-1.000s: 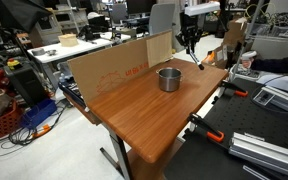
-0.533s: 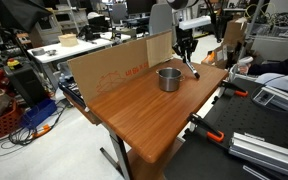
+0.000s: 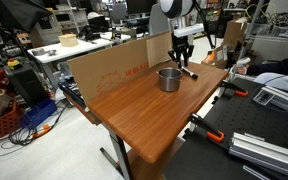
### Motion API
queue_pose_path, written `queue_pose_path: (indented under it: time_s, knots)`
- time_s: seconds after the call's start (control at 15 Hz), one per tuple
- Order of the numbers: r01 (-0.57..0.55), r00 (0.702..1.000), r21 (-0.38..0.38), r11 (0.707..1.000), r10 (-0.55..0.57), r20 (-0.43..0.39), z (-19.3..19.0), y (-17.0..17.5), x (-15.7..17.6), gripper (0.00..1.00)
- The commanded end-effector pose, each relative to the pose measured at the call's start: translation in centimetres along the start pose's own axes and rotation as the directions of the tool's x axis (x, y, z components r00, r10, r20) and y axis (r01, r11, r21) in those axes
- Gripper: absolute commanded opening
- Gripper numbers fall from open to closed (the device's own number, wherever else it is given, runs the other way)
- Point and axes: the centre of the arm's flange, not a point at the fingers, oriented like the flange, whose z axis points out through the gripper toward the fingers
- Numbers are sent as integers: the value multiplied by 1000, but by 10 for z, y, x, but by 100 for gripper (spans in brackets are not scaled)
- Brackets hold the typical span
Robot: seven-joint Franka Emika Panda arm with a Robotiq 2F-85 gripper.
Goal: Put the marker on the desk
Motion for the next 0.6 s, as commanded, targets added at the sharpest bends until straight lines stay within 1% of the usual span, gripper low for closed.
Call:
queue_pose_path:
  time_s: [0.0,0.07,0.27,0.33,0.53]
  knots:
    - [-33,999,1,999,33,26,2,-7,12,67]
    - [-37,999,2,999,37,29,1,-7,13,76]
    - [-45,999,0,999,45,25,-3,-8,15,98]
    - [-47,999,2,999,47,26,-5,-9,15,100]
    - [-48,999,1,999,48,19,-9,-9,14,100]
